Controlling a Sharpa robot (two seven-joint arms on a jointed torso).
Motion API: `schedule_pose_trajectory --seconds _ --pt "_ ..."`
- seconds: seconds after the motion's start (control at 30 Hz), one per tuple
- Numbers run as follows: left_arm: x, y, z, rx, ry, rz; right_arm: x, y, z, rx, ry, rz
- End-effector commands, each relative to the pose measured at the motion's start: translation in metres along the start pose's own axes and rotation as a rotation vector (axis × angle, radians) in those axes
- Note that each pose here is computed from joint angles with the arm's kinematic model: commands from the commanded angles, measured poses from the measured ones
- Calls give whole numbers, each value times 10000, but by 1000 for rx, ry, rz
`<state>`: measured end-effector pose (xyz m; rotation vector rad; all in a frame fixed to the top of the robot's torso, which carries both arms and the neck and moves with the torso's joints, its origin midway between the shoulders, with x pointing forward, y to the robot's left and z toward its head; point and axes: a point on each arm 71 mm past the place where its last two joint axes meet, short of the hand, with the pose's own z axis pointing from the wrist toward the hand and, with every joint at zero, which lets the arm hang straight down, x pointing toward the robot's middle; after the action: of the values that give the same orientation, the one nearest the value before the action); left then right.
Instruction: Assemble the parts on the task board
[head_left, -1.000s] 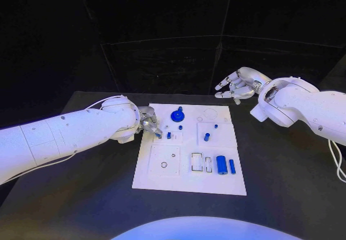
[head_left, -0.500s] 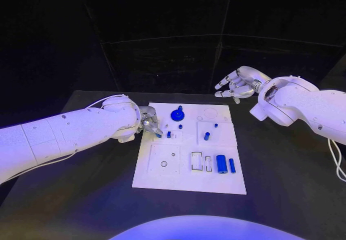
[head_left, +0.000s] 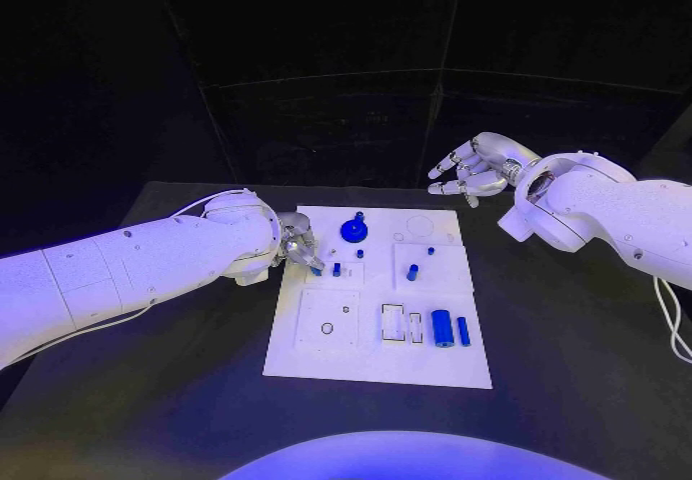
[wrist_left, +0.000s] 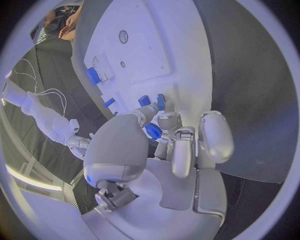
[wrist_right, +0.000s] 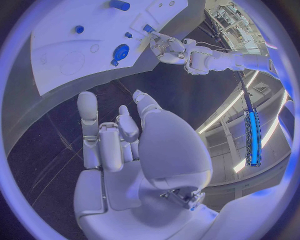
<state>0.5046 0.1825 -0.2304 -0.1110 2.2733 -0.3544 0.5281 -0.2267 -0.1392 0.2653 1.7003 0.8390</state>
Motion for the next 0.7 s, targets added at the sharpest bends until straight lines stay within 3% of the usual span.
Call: schedule_pose_trajectory --seconds 0.03,0.3,0.7 --pt "4 0 1 -1 -10 2 -6 18 3 -12 2 -2" --pt "1 -27 -28 20 -40 -15 -6 17 4 -12 3 -2" --pt "8 -3 -69 28 -68 -34 -6 15 8 -13 3 -3"
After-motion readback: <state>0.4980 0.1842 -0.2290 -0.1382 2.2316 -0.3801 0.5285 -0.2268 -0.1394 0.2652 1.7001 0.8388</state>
